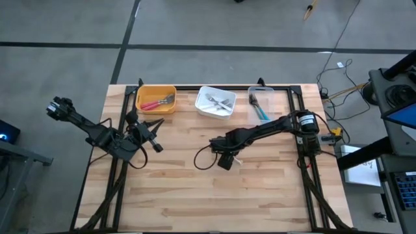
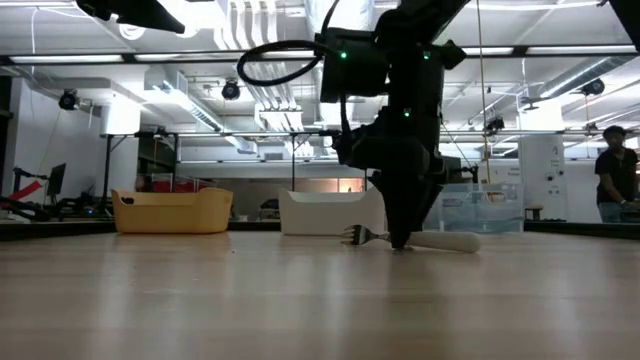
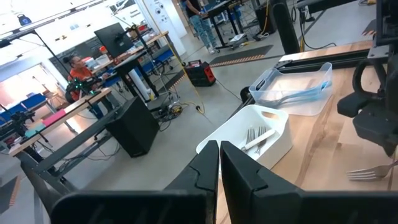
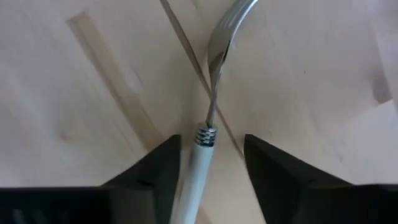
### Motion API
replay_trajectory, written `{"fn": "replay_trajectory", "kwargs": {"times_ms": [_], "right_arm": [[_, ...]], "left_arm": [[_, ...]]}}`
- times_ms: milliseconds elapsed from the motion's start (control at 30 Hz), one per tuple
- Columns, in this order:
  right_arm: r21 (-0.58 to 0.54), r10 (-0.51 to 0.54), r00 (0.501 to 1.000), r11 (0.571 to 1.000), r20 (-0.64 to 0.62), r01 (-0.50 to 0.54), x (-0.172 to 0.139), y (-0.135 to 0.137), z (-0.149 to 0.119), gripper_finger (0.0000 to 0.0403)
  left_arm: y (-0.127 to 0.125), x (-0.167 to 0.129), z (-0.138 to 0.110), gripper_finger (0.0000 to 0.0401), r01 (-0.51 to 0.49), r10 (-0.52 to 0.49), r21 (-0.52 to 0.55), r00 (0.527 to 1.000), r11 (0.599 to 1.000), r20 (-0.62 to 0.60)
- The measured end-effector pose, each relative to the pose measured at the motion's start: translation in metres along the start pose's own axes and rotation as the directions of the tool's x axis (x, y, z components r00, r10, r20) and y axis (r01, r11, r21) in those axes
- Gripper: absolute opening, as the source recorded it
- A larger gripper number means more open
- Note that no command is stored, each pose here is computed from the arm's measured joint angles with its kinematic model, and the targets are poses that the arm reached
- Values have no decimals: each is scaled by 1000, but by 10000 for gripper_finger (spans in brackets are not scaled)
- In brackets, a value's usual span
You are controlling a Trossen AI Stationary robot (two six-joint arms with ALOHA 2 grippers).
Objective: Sort silverware by color (type)
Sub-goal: Put the white fork into the white bin
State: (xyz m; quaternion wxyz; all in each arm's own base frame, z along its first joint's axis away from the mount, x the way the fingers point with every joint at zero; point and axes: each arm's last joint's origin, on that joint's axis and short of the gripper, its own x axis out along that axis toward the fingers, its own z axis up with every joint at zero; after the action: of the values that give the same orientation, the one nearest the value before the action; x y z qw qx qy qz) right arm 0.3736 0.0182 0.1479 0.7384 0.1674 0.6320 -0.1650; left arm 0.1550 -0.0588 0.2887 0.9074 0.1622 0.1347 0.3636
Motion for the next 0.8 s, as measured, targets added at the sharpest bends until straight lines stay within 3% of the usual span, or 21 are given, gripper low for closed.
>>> {"fn": "replay_trajectory", "kwargs": {"times_ms": [233,500,667,800], "right_arm": [[-2,14,1000,1000,18,-14,4,0,-1,30],[-42,-12,998,999,60,14,-14,3,8,26],[-114,-190,968,971,164,210,-54,-2,24,26],[-137,-335,893,911,300,388,-79,-14,47,26]], "left_arm": [[0,0,0,0,0,0,1,1000,1000,0],[0,0,0,0,0,0,1,1000,1000,0],[0,0,0,0,0,0,2,1000,1000,0],[0,0,0,0,0,0,2,1000,1000,0]]}}
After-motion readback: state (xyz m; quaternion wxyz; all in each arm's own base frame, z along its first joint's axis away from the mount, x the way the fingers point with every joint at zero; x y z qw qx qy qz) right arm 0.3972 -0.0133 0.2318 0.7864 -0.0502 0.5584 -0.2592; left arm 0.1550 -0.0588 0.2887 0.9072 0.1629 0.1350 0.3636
